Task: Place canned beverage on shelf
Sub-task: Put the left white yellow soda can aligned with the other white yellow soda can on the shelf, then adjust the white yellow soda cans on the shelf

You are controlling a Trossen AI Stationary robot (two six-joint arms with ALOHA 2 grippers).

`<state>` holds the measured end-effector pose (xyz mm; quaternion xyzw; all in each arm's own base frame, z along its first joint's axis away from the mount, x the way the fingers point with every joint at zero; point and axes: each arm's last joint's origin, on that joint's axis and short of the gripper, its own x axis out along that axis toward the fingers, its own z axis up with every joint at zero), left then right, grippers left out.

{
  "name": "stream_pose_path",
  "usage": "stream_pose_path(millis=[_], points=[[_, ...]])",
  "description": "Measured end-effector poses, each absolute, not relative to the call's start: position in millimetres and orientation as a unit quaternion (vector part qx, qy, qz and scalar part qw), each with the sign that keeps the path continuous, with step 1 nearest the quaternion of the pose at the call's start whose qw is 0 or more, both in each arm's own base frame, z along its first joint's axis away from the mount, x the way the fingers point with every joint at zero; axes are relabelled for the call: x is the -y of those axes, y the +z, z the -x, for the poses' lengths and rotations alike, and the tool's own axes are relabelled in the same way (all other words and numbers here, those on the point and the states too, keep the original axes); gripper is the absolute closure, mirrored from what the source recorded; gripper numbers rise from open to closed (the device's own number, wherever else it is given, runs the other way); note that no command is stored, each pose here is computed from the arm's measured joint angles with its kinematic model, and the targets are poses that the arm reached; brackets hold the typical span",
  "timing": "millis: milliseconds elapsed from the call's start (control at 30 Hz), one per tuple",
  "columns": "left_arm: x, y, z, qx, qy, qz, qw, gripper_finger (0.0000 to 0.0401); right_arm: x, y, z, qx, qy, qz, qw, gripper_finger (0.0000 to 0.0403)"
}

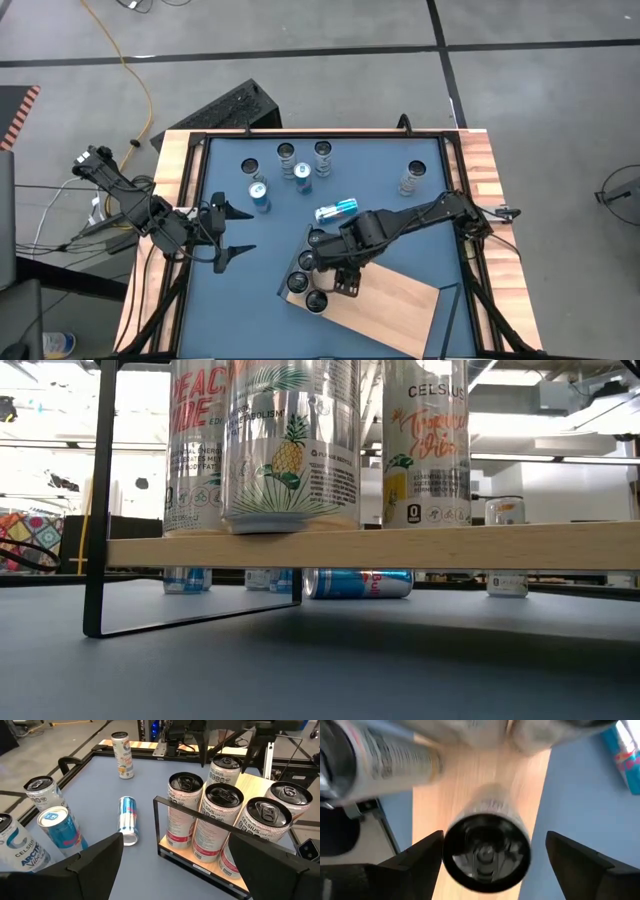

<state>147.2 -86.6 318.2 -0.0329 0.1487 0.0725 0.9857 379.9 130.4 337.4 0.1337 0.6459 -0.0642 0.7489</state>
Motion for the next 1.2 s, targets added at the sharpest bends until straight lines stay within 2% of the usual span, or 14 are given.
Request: stream_pose_path(millis=[200, 433, 600, 733, 833, 933, 1200], points=[[87, 319, -147, -0.147, 0.071, 0.034, 0.986, 0.0053, -127, 356, -377, -0.615, -0.072, -0.140, 0.773, 0.0074], [89, 323, -149, -0.136, 0.036, 0.035, 0.989, 0.0053, -137, 408, -333, -0.539, -0.093, -0.169, 0.820, 0.0074], [96, 328, -149, -0.121, -0.035, 0.039, 0.991, 0.0053, -176, 428, -309, -0.488, -0.046, -0.212, 0.846, 0.0074], [106, 337, -146, -0.087, -0.103, 0.043, 0.990, 0.0053, -217, 432, -297, -0.423, -0.021, -0.191, 0.885, 0.0074], [116, 340, -144, -0.069, -0.123, 0.040, 0.989, 0.0053, -248, 422, -296, -0.370, -0.046, -0.169, 0.912, 0.0074], [131, 334, -144, -0.075, -0.122, 0.021, 0.990, 0.0053, -276, 402, -301, -0.361, -0.048, -0.158, 0.918, 0.0074], [179, 306, -151, -0.096, -0.081, -0.017, 0.992, 0.0053, -333, 314, -336, -0.375, -0.095, -0.151, 0.910, 0.0074]])
